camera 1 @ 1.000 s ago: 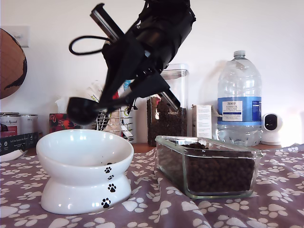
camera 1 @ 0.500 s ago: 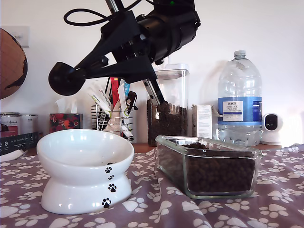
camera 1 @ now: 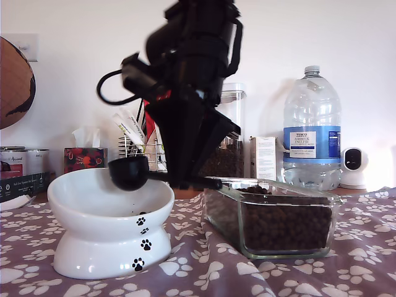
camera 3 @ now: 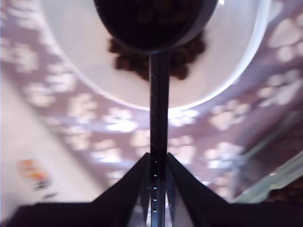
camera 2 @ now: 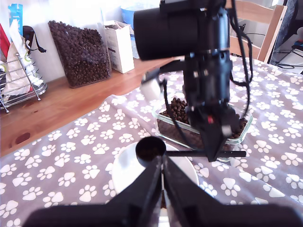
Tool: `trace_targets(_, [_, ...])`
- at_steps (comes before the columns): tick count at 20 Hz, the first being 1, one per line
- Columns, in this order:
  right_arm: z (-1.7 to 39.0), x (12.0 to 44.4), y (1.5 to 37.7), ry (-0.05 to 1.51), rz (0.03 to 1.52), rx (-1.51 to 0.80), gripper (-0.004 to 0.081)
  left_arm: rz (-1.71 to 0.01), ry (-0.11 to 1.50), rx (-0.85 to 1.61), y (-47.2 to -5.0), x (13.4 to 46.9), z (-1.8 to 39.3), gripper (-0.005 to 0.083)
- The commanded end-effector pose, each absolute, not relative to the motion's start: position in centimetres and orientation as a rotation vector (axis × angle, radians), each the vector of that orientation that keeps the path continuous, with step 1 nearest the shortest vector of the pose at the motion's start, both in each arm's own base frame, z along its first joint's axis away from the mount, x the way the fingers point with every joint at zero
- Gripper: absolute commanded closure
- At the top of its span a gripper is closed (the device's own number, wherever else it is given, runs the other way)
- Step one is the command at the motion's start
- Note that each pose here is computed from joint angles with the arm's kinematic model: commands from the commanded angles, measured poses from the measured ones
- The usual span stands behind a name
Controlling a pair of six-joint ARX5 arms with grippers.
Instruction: Measure one spoon of cat food and pour it into the food bowl
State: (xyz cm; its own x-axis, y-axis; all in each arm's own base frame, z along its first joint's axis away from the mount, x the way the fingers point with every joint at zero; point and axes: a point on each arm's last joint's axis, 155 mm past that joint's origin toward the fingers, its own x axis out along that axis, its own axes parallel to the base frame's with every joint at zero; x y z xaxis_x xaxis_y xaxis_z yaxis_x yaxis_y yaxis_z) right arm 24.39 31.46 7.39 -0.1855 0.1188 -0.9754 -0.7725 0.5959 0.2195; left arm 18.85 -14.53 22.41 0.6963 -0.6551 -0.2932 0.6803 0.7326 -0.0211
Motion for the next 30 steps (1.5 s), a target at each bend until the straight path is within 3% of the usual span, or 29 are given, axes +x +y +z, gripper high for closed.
trace_targets(1, [7.8, 26.9, 29.8, 1.402, 0.724, -0.842, 0.0783, -0.738, 0.292, 0.100, -14.4, 19.0, 22.0, 0.0793])
trace_targets(6, [11.1, 31.8, 29.2, 1.032, 0.427, -1.278, 0.0783, -0.712, 0.313, 0.042, -14.2, 19.2, 22.1, 0.0793])
trace_targets(10, [14.2, 33.9, 30.3, 0.823, 0.292, -1.430, 0.0783, -0.682, 0.364, -0.056, -13.7, 18.5, 22.2, 0.0793])
trace_targets(15, [16.3, 33.8, 29.1, 0.767, 0.179, -1.573, 0.0783, -0.626, 0.368, -0.054, -12.0, 16.9, 24.2, 0.0793])
trace_targets(23, [18.3, 30.2, 31.7, 0.621, 0.164, -1.760, 0.0783, -0.621, 0.375, -0.053, -11.7, 16.5, 24.6, 0.0793])
trace_targets(30, [18.9, 30.9, 31.2, 0.561, 0.033, -1.951, 0.0783, -0.646, 0.349, -0.107, -12.0, 15.8, 26.5, 0.0793])
